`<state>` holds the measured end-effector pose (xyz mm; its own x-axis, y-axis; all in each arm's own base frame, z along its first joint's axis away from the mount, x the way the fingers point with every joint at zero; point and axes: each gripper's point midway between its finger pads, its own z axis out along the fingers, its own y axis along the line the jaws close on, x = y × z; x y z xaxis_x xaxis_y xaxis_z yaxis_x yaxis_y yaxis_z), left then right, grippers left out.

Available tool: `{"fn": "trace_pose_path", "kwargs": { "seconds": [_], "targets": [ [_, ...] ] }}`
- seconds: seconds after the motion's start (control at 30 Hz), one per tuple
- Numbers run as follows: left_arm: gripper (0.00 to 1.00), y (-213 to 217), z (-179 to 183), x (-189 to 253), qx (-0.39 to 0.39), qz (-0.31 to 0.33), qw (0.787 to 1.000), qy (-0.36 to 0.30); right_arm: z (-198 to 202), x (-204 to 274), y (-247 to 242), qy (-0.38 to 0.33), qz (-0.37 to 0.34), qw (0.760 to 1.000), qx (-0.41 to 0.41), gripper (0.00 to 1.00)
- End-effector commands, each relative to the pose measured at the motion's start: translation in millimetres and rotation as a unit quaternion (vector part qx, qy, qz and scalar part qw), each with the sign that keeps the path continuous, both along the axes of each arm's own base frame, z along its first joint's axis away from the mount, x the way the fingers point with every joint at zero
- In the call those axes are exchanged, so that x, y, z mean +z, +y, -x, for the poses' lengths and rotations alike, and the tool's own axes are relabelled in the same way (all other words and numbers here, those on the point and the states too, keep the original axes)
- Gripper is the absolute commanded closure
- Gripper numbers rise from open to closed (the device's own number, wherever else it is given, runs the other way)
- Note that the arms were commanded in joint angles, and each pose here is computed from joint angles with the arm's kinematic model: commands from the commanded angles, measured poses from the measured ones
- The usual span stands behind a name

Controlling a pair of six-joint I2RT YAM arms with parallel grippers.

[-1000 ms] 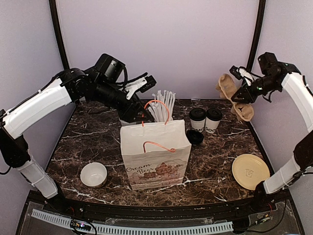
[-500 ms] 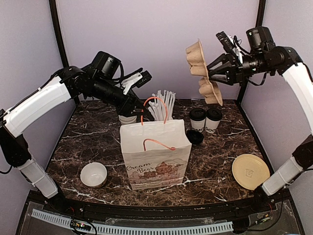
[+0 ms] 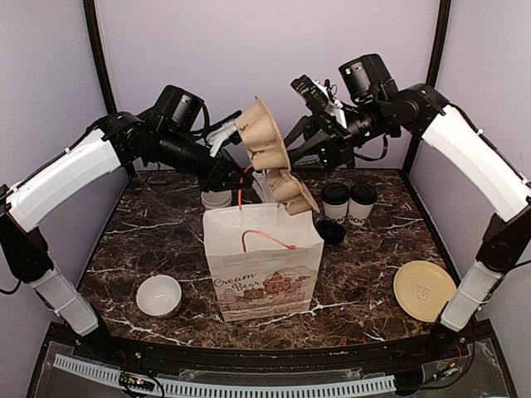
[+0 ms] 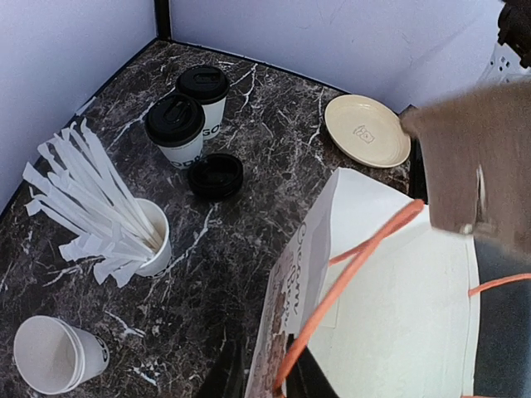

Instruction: Pack the takeout coffee

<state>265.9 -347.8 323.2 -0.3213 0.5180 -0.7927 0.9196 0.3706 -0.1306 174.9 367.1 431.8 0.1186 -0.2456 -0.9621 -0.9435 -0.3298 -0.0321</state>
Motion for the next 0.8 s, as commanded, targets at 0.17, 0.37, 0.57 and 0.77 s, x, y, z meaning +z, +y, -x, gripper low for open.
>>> {"fn": "trace_pose_path", "kwargs": {
  "seconds": [0.17, 0.37, 0.57, 0.77],
  "targets": [
    [1.0, -0.2, 1.8, 6.9, -0.017, 0.027, 1.0, -0.002, 21.8, -16.1, 30.8, -0.044, 0.018, 0.998, 0.03, 0.7],
    [1.0, 1.1, 6.5, 4.2, -0.026, 0.035, 0.999, 0.005, 24.4, -38.6, 44.6, -0.049, 0.042, 0.997, 0.038, 0.7],
    [1.0, 3.5, 10.5, 2.2, -0.032, 0.035, 0.999, 0.009, 23.5, -60.4, 53.6, -0.039, 0.062, 0.996, 0.042, 0.7],
    [0.95, 8.0, 11.6, 3.4, -0.03, 0.035, 0.999, 0.002, 21.2, -86.8, 55.6, -0.042, 0.097, 0.994, 0.032, 0.7]
  ]
}}
